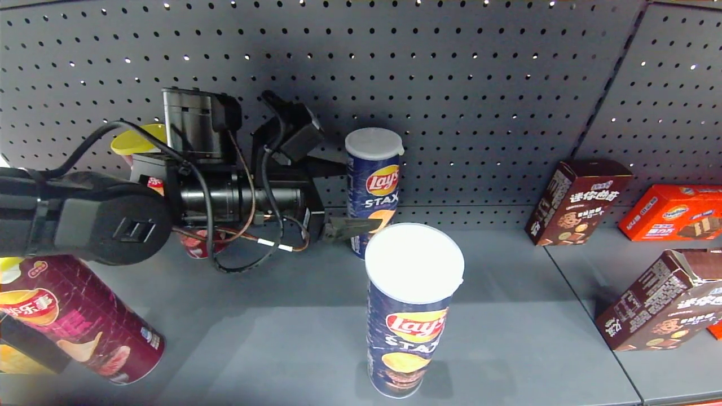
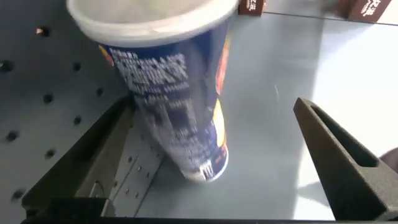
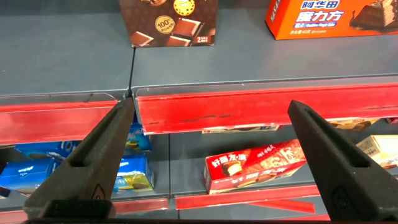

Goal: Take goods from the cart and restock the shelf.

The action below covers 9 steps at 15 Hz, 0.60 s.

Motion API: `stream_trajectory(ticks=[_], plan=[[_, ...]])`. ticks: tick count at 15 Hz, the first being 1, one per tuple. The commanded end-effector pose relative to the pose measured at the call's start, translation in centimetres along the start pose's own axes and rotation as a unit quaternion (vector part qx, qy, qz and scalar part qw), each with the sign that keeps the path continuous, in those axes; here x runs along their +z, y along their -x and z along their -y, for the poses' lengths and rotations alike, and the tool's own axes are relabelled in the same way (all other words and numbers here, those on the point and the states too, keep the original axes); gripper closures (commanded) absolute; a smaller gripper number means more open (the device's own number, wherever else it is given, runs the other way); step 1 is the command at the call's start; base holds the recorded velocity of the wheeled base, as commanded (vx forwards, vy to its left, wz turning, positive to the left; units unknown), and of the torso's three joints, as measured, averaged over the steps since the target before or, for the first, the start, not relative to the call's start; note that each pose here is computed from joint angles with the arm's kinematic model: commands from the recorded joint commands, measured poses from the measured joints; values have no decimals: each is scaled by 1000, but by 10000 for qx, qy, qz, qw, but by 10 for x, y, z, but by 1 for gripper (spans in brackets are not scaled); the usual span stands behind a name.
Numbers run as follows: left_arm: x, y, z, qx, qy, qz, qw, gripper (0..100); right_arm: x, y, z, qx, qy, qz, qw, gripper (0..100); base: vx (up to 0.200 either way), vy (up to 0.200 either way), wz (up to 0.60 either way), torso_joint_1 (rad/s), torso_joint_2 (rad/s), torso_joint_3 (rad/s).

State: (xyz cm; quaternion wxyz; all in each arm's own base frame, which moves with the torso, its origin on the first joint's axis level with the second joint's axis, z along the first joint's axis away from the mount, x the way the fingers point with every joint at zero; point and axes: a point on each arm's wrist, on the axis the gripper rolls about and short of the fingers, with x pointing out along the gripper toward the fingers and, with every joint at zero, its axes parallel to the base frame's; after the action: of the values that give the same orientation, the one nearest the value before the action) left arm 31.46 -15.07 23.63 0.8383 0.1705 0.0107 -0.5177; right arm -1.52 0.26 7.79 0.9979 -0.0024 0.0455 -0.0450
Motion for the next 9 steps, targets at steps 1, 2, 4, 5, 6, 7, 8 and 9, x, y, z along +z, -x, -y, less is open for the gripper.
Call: stream_trajectory(ticks=[1,2,4,5,6,7,8,9], plan=[[3,19,12,139,-46,24,9999,0,0,0,0,1,1,-6,10000,0,0,0,0,0,0,0],[0,24,15,367,-37,-85,9993,0,0,0,0,1,1,-6,10000,0,0,0,0,0,0,0],[-3,27,19,596,-22,-192,9980,0,0,0,0,1,2,2,10000,0,0,0,0,0,0,0],[-8,32,26,712,9,-289,9970,0,0,0,0,1,1,-6,10000,0,0,0,0,0,0,0],[-8,32,26,712,9,-289,9970,0,0,0,0,1,1,-6,10000,0,0,0,0,0,0,0],[-14,34,31,829,31,-402,9957,0,0,0,0,1,2,2,10000,0,0,0,0,0,0,0],[-16,35,32,960,31,-464,9943,0,0,0,0,1,1,-6,10000,0,0,0,0,0,0,0],[-17,32,36,1099,22,-532,9925,0,0,0,0,1,2,2,10000,0,0,0,0,0,0,0]])
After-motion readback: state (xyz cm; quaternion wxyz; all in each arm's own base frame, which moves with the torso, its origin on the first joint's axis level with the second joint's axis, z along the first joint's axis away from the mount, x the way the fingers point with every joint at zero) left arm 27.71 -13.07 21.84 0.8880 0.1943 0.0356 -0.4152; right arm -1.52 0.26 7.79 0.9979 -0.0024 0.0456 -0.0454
